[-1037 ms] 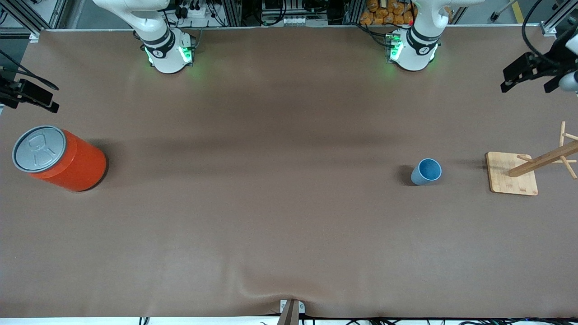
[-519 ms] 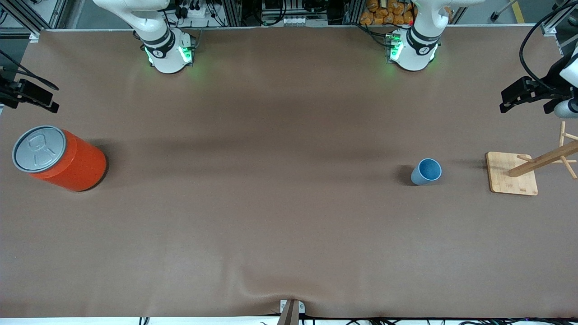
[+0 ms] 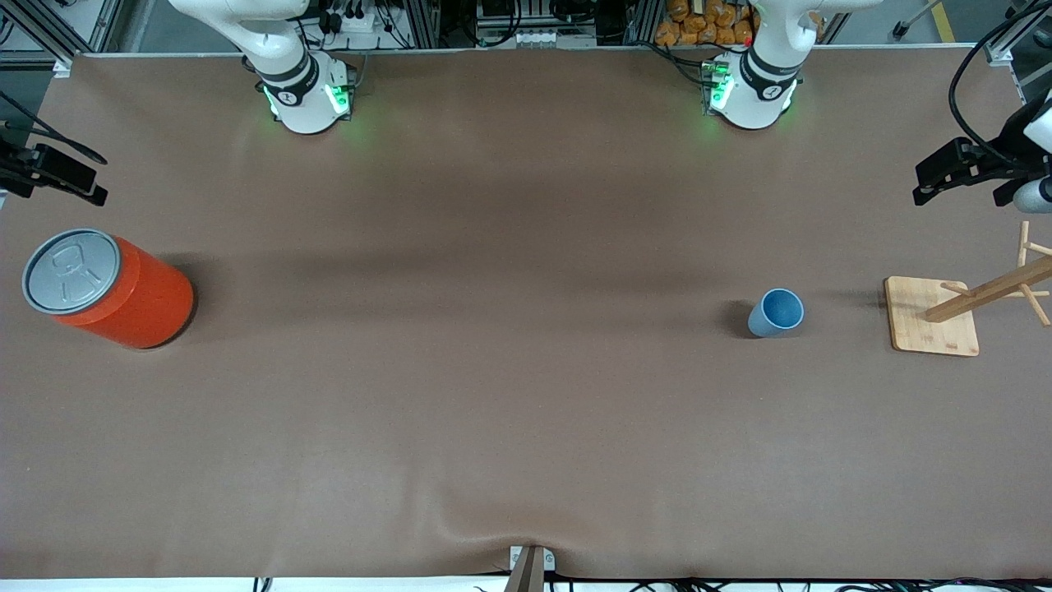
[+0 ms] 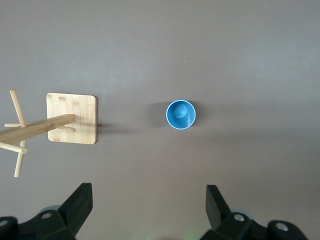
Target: Flip cup
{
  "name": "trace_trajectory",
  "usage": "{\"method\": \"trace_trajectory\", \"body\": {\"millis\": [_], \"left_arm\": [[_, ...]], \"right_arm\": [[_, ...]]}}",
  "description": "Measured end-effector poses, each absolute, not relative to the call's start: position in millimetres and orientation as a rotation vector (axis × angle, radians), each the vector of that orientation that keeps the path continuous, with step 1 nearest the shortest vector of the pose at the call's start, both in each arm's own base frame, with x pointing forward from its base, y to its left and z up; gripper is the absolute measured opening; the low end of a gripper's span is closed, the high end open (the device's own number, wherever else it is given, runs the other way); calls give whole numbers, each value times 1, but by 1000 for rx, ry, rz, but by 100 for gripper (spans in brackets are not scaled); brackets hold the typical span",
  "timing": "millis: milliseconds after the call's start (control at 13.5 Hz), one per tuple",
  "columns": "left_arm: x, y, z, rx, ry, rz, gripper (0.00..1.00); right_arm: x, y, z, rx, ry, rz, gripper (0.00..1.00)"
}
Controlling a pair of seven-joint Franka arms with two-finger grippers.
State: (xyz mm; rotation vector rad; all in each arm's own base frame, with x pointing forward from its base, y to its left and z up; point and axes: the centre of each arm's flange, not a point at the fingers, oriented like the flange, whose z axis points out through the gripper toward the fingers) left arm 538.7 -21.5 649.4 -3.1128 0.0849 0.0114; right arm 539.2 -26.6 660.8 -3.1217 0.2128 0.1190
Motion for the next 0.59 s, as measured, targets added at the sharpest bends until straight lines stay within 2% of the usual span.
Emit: {"method": "trace_trajectory", "body": {"millis": [593], "left_arm": [[538, -25, 648, -3140, -3, 25, 100]], "right_arm": [[539, -27, 661, -3122, 213, 119, 100]]}}
